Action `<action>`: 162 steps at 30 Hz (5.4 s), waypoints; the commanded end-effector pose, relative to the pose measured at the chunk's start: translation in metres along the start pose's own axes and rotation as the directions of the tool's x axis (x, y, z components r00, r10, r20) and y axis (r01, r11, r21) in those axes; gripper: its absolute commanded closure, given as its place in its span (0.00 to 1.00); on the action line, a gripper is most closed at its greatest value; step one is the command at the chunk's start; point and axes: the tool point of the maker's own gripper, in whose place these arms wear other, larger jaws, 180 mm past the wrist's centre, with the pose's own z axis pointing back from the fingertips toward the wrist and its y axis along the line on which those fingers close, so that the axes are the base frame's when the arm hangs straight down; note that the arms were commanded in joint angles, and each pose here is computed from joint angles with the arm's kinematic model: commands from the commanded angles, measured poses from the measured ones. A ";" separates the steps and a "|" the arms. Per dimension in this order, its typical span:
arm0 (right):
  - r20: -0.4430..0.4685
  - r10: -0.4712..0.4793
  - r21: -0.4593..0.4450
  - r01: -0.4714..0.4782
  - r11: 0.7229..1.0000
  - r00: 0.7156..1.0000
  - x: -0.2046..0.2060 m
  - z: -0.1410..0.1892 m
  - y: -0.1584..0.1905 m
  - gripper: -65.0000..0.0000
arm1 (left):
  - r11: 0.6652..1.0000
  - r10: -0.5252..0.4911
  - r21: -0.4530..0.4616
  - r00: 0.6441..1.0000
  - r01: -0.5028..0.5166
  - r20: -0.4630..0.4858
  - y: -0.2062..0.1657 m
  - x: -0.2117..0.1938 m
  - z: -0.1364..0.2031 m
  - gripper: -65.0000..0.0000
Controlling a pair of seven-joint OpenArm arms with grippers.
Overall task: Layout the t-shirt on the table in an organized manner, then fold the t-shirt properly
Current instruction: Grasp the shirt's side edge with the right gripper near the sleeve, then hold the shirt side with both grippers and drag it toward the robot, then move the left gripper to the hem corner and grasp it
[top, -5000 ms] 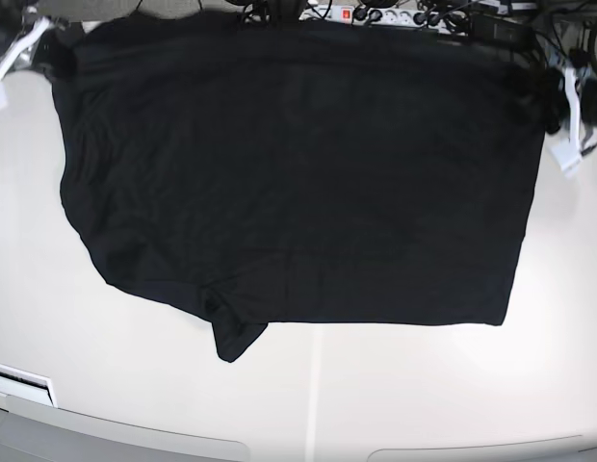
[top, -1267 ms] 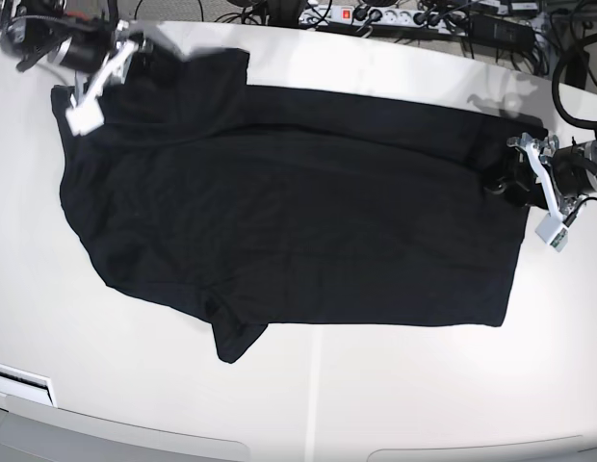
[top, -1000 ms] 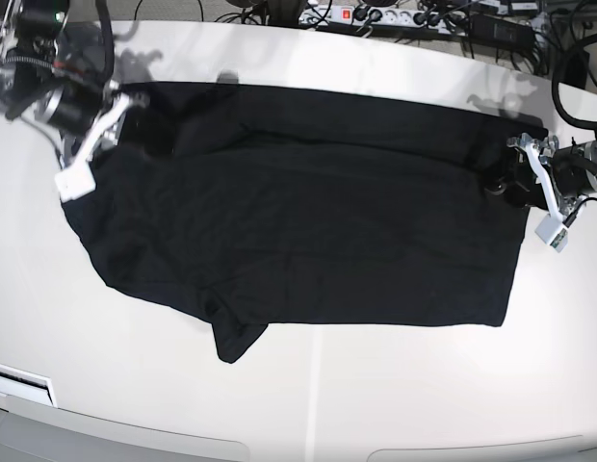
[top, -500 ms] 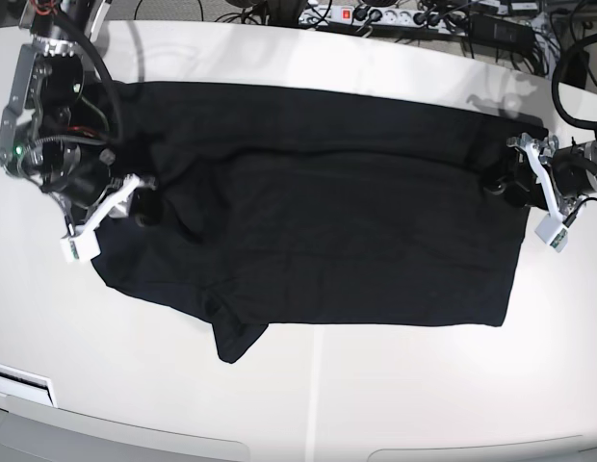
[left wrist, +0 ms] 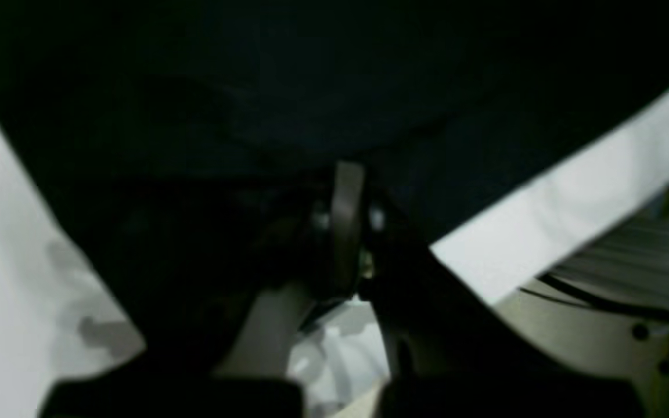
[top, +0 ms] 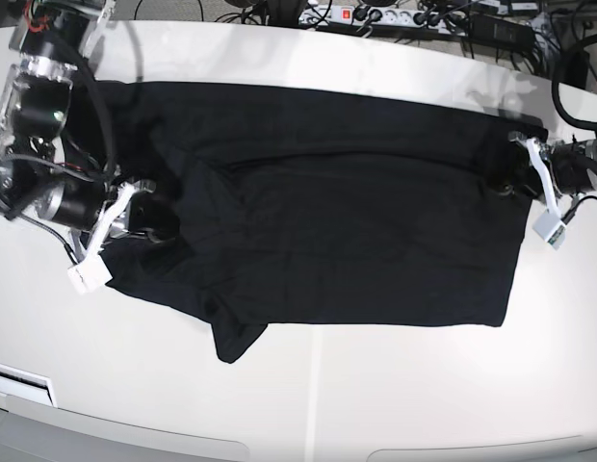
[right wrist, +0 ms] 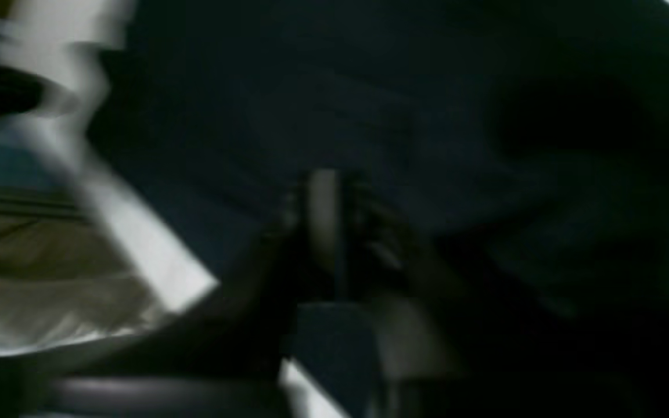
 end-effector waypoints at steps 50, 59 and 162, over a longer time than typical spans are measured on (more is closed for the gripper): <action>-0.596 -0.395 -0.668 -0.158 0.728 0.699 -0.248 0.100 -0.083 1.00 | 0.996 -0.050 -0.081 0.991 0.040 -0.122 -0.052 -0.033 -0.050 1.00; -0.651 -0.398 -0.635 -0.177 0.752 0.646 -0.261 0.110 -0.068 1.00 | 0.999 -0.023 -0.050 0.983 0.014 -0.181 -0.045 -0.042 -0.046 1.00; -0.326 0.074 -0.678 -0.287 0.676 0.943 -0.067 0.080 -0.067 0.51 | 0.917 0.376 0.017 0.878 -0.399 0.297 0.077 0.090 -0.127 1.00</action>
